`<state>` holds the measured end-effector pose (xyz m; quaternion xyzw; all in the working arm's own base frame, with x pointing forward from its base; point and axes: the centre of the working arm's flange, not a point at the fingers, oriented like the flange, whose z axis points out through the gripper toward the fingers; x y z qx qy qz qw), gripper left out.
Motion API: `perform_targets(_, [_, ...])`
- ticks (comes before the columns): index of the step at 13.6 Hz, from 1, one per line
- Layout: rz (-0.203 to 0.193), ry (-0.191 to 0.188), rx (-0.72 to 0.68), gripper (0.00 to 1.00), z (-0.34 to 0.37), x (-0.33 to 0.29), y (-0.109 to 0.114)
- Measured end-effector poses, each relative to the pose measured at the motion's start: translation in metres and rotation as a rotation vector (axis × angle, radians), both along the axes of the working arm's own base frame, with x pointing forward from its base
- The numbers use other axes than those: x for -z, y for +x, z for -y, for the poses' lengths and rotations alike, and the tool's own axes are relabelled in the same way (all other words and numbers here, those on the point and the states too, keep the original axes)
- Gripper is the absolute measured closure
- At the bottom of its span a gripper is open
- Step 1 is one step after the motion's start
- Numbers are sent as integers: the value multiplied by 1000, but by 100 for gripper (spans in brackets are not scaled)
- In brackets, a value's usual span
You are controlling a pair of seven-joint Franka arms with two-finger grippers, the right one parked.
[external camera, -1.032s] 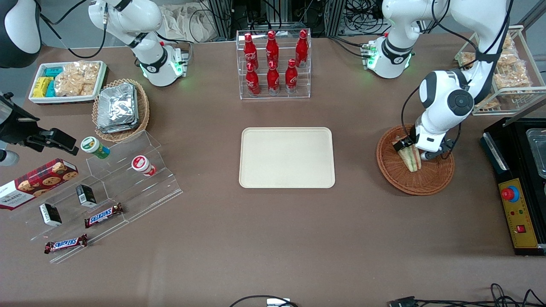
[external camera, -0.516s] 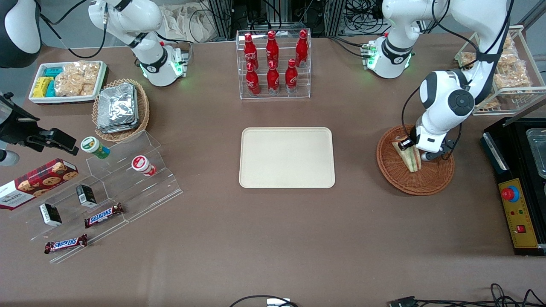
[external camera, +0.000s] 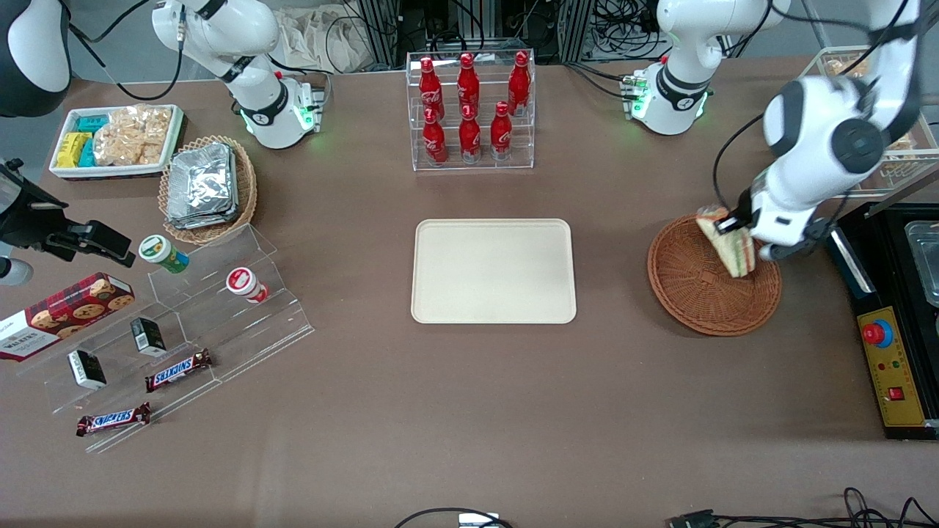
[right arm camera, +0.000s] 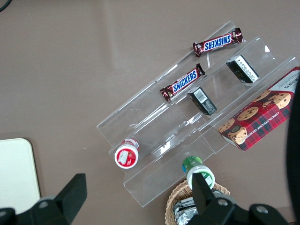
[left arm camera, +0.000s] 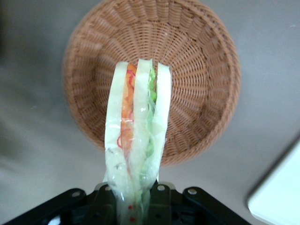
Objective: Place sandwich from basket to tray
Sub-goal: 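Lift the sandwich up out of the basket with the left gripper, then carry the held sandwich over to the cream tray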
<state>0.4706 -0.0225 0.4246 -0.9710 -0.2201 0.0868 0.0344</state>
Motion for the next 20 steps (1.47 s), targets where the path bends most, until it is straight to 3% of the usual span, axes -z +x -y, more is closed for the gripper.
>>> perform_targets(4, [-14, -15, 84, 81, 4, -128, 10])
perform_targets(7, [2, -26, 167, 81, 35, -170, 11])
perform_targets(10, [13, -7, 303, 81, 145, -172, 6])
perform_targets(15, [-2, 7, 240, 81, 344, -143, -28])
perform_targets(20, [-29, -40, 282, 81, 376, -75, -7])
